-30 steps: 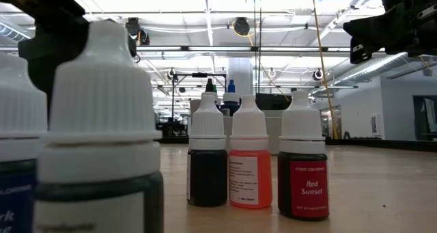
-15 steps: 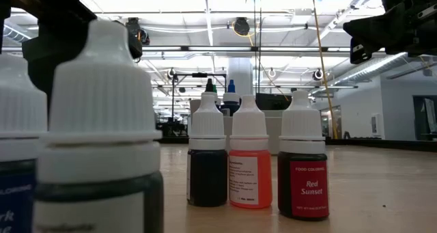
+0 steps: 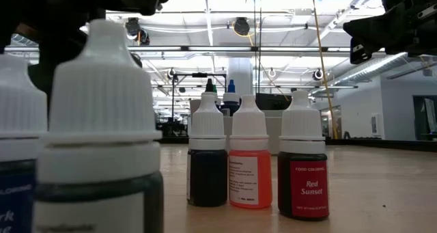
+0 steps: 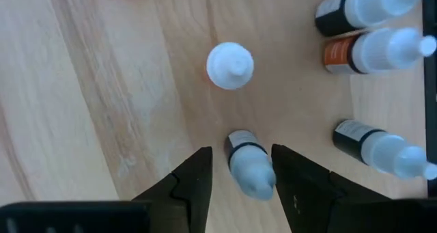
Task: Pick & Place food coloring
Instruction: Put the top small black food coloring bottle into the bin
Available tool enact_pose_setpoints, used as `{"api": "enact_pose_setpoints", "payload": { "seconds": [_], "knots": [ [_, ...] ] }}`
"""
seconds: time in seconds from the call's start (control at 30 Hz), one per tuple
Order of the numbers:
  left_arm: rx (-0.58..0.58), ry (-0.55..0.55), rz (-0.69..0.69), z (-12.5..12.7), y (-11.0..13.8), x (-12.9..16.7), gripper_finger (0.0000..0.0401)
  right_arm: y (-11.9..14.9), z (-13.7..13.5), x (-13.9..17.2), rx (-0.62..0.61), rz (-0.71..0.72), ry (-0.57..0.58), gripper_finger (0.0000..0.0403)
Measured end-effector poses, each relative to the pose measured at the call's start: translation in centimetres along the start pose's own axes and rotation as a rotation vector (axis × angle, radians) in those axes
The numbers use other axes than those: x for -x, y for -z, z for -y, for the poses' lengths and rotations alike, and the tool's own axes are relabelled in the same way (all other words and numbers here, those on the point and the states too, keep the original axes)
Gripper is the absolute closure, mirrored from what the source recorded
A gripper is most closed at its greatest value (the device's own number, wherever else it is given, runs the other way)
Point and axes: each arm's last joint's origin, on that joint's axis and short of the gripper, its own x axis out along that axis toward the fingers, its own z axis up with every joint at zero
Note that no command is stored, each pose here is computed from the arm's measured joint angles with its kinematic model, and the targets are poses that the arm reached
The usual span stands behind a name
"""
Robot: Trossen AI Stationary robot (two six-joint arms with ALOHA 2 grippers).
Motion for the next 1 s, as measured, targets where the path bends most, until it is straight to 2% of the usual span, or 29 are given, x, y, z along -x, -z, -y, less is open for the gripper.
{"api": "enact_pose_setpoints", "payload": {
  "seconds": [0.37, 0.47, 0.63, 0.7, 0.87, 1.0],
  "knots": [
    [0.006, 0.001, 0.001, 0.0, 0.0, 0.3, 0.0252, 0.0, 0.0, 0.0, 0.0, 0.0, 0.0, 0.0403],
    [0.008, 0.001, 0.001, 0.0, 0.0, 0.3, 0.0274, 0.0, 0.0, 0.0, 0.0, 0.0, 0.0, 0.0403],
    [-0.019, 0.009, -0.007, -0.1, 0.0, 0.3, 0.0333, 0.0, 0.0, 0.0, 0.0, 0.0, 0.0, 0.0403],
    [-0.041, 0.012, -0.025, -0.2, 0.2, 0.5, 0.0335, 0.0, 0.0, 0.0, 0.0, 0.0, 0.0, 0.0403],
    [-0.091, -0.019, -0.055, -0.7, 0.9, 2.8, 0.0335, 0.0, 0.0, 0.0, 0.0, 0.0, 0.0, 0.0403],
    [-0.191, -0.085, 0.042, -0.7, 1.4, 6.6, 0.0335, 0.0, 0.0, 0.0, 0.0, 0.0, 0.0, 0.0403]
  ]
}}
